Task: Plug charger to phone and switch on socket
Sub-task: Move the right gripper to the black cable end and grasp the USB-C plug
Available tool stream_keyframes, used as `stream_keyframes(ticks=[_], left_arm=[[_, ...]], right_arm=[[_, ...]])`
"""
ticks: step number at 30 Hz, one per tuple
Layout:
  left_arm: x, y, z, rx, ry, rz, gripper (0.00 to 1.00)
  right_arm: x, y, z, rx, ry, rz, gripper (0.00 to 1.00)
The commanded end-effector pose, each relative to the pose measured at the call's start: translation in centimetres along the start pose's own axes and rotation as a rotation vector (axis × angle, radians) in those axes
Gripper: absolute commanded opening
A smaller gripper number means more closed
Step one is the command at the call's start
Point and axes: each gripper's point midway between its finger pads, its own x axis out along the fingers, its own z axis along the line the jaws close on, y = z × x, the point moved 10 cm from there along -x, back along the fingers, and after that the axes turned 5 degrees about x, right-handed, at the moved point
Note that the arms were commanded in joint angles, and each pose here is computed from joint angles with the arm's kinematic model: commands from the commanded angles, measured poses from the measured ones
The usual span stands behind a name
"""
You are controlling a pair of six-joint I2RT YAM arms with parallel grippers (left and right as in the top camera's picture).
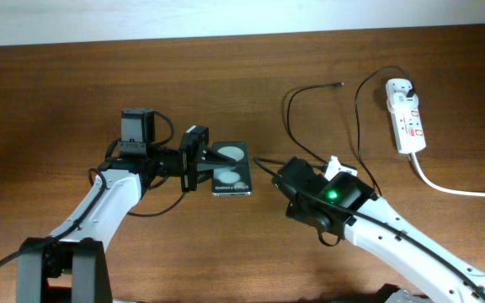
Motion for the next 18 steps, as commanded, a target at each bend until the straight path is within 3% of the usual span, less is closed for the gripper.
stream_keyframes(ticks=[1, 6, 9, 13, 16, 18], left_arm=[[-0.2, 0.1, -0.9, 0.021, 0.017, 0.029, 0.00], [-0.2, 0.1, -0.9, 0.021, 0.017, 0.027, 0.00], [-0.2, 0.1, -0.9, 0.021, 0.016, 0.027, 0.00], [-0.2, 0.1, -0.9, 0.021, 0.017, 0.027, 0.00], [-0.2, 0.1, -0.9, 0.021, 0.017, 0.027, 0.00], [-0.2, 0.1, -0.9, 0.021, 0.017, 0.027, 0.00]], right_arm=[[-3.3, -1.5, -0.1, 0.010, -0.002, -0.079, 0.95], [-9.9, -1.5, -4.6, 0.033, -0.054, -0.030, 0.89], [-12.2, -2.0, -7.3, 0.184, -0.200, -0.177, 0.89], [-12.3, -3.5, -5.6, 0.230, -0.237, -0.295, 0.90], [-11.0, -6.1, -5.0, 0.317, -0.198, -0.309, 0.90], [-9.6, -9.2, -3.6, 0.239, -0.267, -0.257, 0.90]])
